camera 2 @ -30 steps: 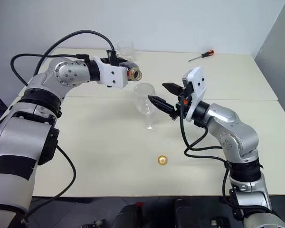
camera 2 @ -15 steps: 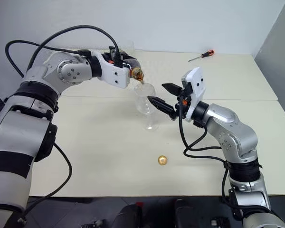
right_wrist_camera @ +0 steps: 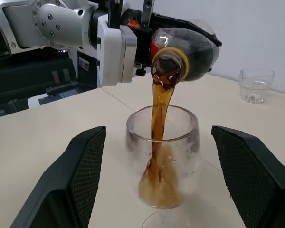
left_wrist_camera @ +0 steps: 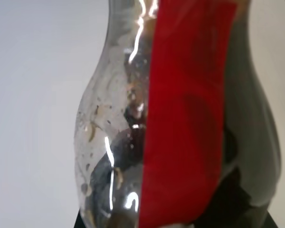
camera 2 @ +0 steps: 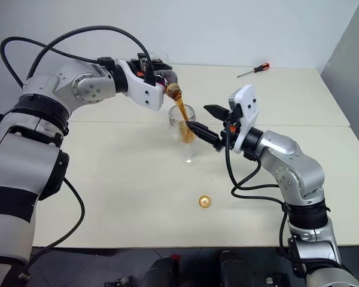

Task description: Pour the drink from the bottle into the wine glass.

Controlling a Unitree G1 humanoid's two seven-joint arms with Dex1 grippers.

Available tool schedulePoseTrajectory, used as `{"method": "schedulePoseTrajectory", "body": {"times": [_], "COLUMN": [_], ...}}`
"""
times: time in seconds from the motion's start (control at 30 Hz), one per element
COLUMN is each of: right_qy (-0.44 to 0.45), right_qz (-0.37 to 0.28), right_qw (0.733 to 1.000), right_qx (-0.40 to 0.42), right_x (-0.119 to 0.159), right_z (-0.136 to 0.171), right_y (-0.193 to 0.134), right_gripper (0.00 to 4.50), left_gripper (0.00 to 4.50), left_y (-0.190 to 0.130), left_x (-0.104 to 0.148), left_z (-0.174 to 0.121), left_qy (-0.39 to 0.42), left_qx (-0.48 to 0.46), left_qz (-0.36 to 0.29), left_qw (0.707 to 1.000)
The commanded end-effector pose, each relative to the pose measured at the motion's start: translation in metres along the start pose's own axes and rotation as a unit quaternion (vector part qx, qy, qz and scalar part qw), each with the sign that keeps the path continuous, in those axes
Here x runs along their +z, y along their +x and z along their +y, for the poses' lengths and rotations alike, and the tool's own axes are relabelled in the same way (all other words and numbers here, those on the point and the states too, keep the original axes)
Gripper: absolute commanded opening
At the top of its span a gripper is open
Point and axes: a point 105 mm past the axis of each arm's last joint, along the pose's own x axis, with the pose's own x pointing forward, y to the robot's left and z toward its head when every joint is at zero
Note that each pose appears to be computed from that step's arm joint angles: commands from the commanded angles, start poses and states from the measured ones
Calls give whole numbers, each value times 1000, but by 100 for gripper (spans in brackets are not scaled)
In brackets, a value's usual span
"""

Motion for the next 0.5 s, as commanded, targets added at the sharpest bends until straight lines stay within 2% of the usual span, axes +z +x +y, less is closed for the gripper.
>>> {"method": "schedulePoseTrajectory", "body": {"times": [0.03,0.5], "right_qy": [-17,-17], "right_qz": [-16,-15], "right_qw": [1000,1000], "right_qx": [8,8], "right_x": [12,12], "right_z": [3,3], "right_y": [1,0], "right_gripper": [379,379], "left_gripper": [119,119], "left_y": [-6,-5], "left_x": [-2,-3], "left_z": [28,32], "left_qy": [18,21], "left_qx": [40,45], "left_qz": [3,7], "left_qw": [999,999]}}
